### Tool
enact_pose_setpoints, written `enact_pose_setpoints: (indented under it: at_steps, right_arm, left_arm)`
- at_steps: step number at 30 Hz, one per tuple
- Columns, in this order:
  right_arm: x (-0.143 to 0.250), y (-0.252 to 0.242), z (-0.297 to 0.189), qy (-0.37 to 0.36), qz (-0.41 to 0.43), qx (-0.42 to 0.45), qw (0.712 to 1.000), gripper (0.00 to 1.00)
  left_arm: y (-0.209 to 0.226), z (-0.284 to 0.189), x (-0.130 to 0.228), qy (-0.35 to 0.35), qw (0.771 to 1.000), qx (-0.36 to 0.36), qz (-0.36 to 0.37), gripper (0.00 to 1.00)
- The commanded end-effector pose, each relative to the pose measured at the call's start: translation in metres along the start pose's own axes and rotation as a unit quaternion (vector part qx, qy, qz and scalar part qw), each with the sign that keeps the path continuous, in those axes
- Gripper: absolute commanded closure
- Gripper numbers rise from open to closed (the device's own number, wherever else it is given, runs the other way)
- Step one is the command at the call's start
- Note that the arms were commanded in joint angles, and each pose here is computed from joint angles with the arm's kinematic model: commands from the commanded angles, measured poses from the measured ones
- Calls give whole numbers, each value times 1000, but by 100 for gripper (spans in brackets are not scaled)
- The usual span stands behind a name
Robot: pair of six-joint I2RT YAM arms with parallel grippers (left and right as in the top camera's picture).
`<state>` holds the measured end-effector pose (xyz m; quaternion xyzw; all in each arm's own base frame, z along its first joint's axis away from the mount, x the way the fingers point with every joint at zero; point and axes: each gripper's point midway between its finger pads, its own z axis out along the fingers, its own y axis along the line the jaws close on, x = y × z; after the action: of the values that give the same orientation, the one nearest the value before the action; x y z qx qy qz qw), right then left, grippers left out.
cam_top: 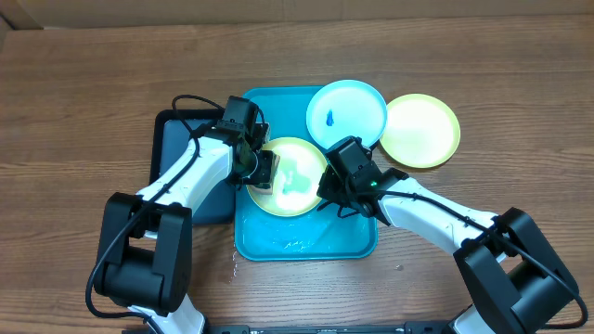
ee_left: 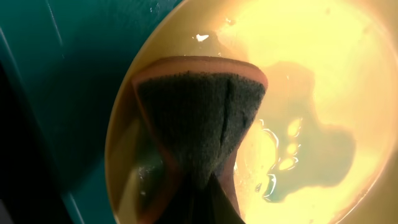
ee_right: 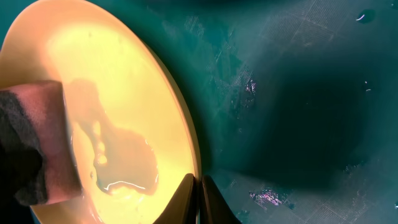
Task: Clean dirty plates on tray and stack at the side
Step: 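Carry the sponge with the left gripper back to the black tray and release it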
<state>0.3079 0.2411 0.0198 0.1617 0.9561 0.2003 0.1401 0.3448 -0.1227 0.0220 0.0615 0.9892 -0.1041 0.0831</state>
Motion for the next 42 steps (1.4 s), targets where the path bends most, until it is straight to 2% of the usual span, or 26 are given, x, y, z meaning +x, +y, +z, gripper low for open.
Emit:
enact_pose_setpoints:
  at_steps: [1, 4, 10, 19, 28, 33, 39, 42]
  right_arm:
    - [4, -1, 3, 6, -5, 0, 1000, 96]
    - [4, -1, 3, 5, -5, 0, 1000, 96]
    - [4, -1, 3, 6, -5, 0, 1000, 96]
    - [4, -1, 3, 6, -5, -1, 1000, 96]
    - [6, -5, 3, 11, -30, 7, 999, 96]
    - [4, -1, 3, 5, -31, -1, 1000, 95]
    - [4, -1, 3, 5, -31, -2, 1000, 80]
    - [3, -1, 3, 5, -31, -1, 1000, 74]
  left_arm:
    - [-17, 7, 8, 16, 999, 33, -5, 96]
    - [-43, 6, 12, 26, 996, 89, 3, 96]
    - [-57, 10, 12, 18, 997, 75, -5, 96]
    - [-88, -16, -18, -30, 991, 127, 28, 96]
    - [-60, -36, -24, -31, 999, 29, 23, 96]
    - [-60, -86, -37, -60, 998, 11, -3, 96]
    - [-12, -168, -45, -123, 987, -83, -59, 96]
    - [24, -186, -34, -120, 981, -121, -98, 96]
